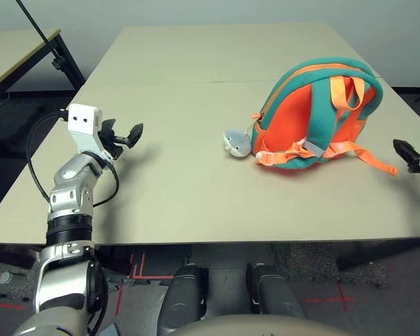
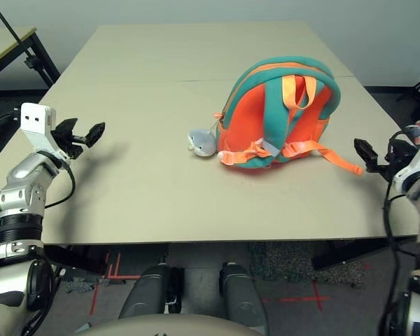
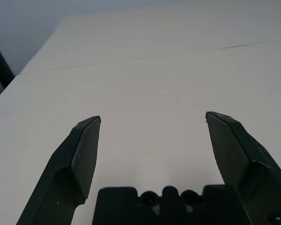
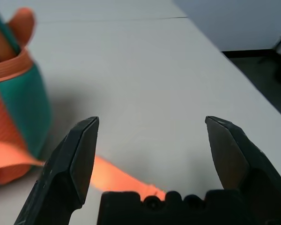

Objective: Put the pencil case into the backpack and zip it.

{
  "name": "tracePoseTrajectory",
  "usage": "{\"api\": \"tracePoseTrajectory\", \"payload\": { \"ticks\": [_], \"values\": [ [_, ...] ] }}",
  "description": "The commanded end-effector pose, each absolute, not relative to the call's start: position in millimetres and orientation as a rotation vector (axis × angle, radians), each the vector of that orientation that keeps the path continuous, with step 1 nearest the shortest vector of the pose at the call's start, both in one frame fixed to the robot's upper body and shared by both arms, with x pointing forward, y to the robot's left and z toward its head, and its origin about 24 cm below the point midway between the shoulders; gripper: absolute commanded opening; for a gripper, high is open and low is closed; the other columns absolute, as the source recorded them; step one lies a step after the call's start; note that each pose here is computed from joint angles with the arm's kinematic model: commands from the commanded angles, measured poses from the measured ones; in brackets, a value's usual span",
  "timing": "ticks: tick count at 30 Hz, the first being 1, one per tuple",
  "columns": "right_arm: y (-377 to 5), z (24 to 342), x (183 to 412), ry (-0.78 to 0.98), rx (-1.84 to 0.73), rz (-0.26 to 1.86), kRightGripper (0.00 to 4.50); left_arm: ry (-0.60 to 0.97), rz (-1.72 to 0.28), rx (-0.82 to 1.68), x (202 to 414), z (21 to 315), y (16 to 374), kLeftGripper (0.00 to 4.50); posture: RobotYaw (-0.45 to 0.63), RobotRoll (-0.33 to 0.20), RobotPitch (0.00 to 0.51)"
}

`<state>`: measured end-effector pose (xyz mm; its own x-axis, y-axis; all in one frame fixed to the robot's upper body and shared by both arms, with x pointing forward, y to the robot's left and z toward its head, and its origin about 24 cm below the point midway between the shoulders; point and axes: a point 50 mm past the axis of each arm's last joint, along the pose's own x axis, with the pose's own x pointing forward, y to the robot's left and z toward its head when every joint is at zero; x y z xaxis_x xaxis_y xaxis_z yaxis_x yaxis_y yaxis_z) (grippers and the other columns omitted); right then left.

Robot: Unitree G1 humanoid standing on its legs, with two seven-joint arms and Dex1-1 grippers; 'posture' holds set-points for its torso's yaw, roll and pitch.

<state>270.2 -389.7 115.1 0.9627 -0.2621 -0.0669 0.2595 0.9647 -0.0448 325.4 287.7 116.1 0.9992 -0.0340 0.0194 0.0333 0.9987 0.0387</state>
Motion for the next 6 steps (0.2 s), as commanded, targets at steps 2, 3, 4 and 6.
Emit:
{"api": "tracePoseTrajectory", "payload": {
  "ticks": [2, 3, 4, 6],
  "values": [
    [-394, 107, 270, 0.029, -0.044, -0.384, 4.48, 0.035, 0.057, -0.028, 324, 95, 292, 4.50, 0.04, 0.000, 0.088],
    [-393, 106, 270, 0.023, -0.046, -0.393, 4.48, 0.038, 0.062, -0.052, 323, 92, 290, 4.50, 0.04, 0.000, 0.088],
    [-392, 105, 270, 0.010, -0.039, -0.407, 4.48, 0.047, 0.064, -0.062, 322, 88, 288, 4.50, 0.03, 0.000, 0.087],
    [-392, 103, 271, -0.001, -0.030, -0.434, 4.48, 0.064, 0.071, -0.050, 321, 81, 287, 4.50, 0.02, 0.000, 0.084]
  ]
}}
